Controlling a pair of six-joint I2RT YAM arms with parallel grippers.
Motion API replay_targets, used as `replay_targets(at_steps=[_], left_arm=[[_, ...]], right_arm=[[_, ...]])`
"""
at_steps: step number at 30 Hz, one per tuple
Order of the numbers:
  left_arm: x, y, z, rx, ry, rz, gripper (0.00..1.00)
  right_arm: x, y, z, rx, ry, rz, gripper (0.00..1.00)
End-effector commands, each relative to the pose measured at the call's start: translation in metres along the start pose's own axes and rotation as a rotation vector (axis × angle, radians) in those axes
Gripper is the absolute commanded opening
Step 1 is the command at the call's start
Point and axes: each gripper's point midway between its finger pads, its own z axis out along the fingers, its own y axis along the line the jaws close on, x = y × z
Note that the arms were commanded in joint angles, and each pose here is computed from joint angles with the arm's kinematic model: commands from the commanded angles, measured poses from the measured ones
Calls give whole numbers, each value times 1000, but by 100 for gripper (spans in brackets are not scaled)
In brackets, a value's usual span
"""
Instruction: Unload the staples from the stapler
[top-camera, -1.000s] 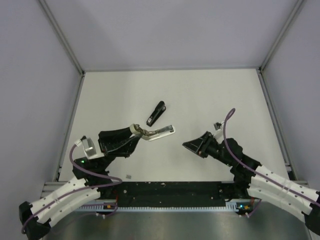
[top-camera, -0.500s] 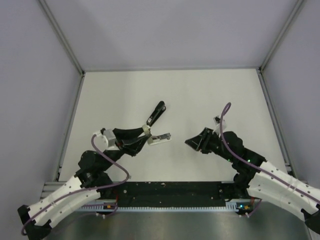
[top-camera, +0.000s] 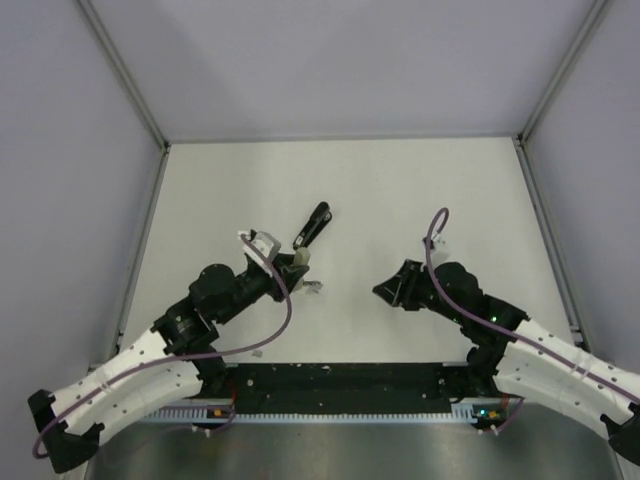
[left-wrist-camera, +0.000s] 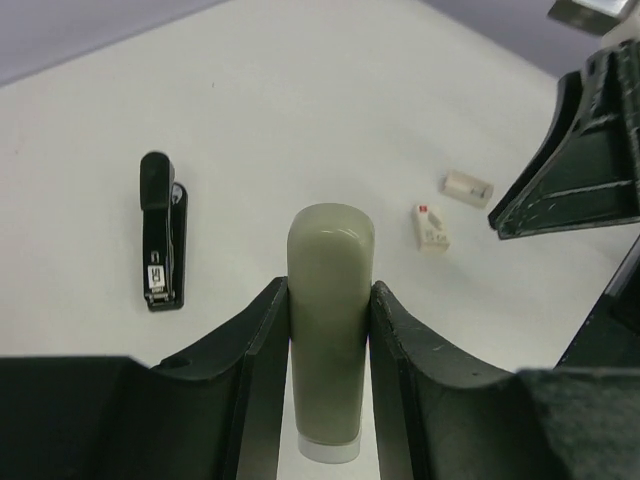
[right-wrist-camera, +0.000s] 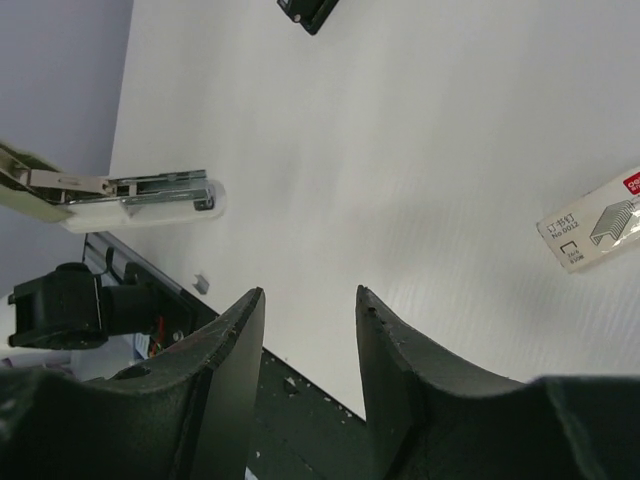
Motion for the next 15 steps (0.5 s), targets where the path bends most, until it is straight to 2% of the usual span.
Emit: replay_targets(at_steps=[1,15], left_arm=[[10,12,10,-62,125,53,0],[70,14,51,-25,593,185,0]], right_arm=[[-13,12,-2,-30,-25,-28,42],[-2,1,-5,-32,-18,-23,43]])
